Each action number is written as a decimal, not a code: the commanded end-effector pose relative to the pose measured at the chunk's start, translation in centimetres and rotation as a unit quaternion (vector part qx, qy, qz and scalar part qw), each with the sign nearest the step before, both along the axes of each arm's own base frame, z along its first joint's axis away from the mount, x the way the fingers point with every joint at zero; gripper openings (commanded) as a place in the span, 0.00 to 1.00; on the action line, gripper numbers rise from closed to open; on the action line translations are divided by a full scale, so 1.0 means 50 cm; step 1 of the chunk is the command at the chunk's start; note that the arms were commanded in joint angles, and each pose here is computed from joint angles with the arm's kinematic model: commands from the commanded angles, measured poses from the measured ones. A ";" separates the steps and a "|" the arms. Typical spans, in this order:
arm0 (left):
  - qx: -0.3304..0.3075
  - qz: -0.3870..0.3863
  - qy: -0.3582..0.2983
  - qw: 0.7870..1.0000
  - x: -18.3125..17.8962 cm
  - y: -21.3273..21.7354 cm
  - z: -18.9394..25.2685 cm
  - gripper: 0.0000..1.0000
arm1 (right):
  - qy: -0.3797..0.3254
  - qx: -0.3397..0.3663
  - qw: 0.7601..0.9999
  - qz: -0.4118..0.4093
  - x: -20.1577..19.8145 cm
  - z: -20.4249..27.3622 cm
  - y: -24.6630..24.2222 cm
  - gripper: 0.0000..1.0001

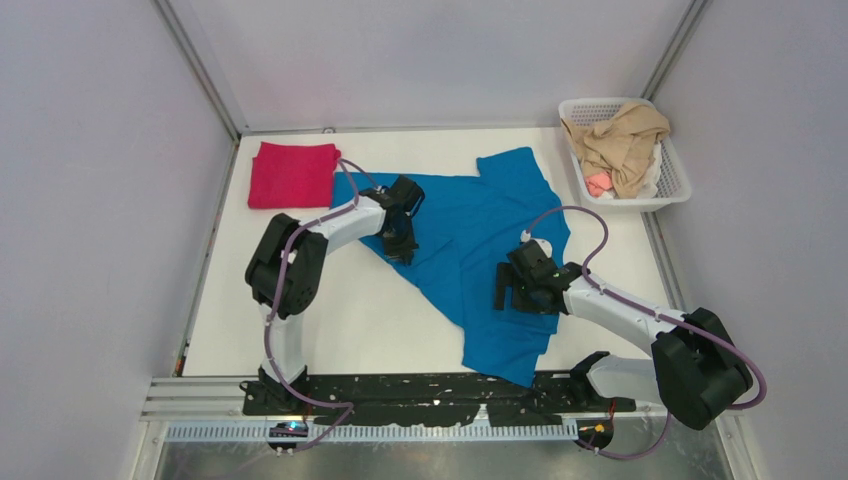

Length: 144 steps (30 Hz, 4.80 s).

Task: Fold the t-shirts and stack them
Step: Flatten out the tshirt

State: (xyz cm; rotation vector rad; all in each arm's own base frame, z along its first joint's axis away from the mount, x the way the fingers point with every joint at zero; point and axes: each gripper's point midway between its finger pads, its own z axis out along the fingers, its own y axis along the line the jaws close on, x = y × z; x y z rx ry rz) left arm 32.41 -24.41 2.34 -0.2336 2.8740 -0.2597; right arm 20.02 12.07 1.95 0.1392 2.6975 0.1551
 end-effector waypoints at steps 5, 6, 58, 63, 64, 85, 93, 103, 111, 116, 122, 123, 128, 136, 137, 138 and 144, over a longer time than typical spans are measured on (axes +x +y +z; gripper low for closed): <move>0.000 -0.007 -0.022 1.000 0.017 -0.006 0.040 0.00 | 0.003 -0.009 1.000 -0.002 0.000 -0.016 -0.008 0.95; -0.007 -0.010 -0.027 1.000 0.017 -0.009 0.049 0.00 | 0.003 -0.010 1.000 -0.003 0.000 -0.016 -0.008 0.95; 0.272 0.197 0.051 0.940 -0.358 0.477 0.103 0.75 | -0.004 -0.037 0.999 0.021 0.002 0.031 -0.025 0.95; 0.230 0.211 -0.044 0.949 -0.289 0.463 0.177 1.00 | -0.052 -0.016 0.998 0.035 0.040 0.101 -0.006 0.95; 0.213 0.211 -0.072 0.951 -0.266 0.454 0.193 1.00 | -0.066 -0.006 0.997 0.033 0.056 0.116 0.001 0.95; 0.009 0.100 -0.120 0.988 0.140 0.221 0.120 0.99 | 0.024 0.077 0.989 -0.127 0.280 -0.011 -0.078 0.95; -0.004 0.095 -0.090 0.991 0.189 0.191 0.073 1.00 | 0.039 0.053 0.981 -0.181 0.284 -0.010 -0.168 0.95; -0.023 0.102 -0.035 0.994 0.243 0.170 0.027 0.99 | 0.020 0.038 0.985 -0.166 0.363 -0.003 -0.185 0.95; -0.048 0.098 -0.039 0.993 0.288 0.163 0.057 0.99 | -0.013 0.036 0.989 -0.145 0.418 0.045 -0.183 0.95; -0.070 0.079 -0.117 0.988 0.287 0.162 0.189 1.00 | -0.057 0.009 0.991 -0.125 0.397 0.116 -0.170 0.95; -0.031 0.114 -0.156 0.981 0.123 0.245 0.274 1.00 | -0.069 -0.042 0.992 -0.098 0.245 0.197 -0.118 0.95; -0.027 0.123 -0.146 0.981 0.076 0.259 0.259 1.00 | -0.067 -0.042 0.993 -0.090 0.210 0.199 -0.109 0.95; 0.031 0.179 -0.074 0.981 -0.175 0.351 0.139 1.00 | -0.026 -0.056 0.997 0.036 0.025 0.162 -0.023 0.95; 0.077 0.283 -0.050 0.955 -0.387 0.445 0.032 1.00 | 0.016 -0.039 0.988 0.147 -0.143 0.112 0.035 0.95; 0.064 0.289 -0.056 0.953 -0.386 0.439 0.028 1.00 | 0.008 -0.041 0.988 0.152 -0.146 0.119 0.039 0.95; 0.063 0.301 -0.061 0.950 -0.387 0.443 0.026 1.00 | 0.012 -0.045 0.988 0.149 -0.152 0.122 0.034 0.95; 0.063 0.327 -0.086 0.939 -0.375 0.453 0.019 0.89 | 0.042 -0.052 0.984 0.163 -0.186 0.100 0.026 0.95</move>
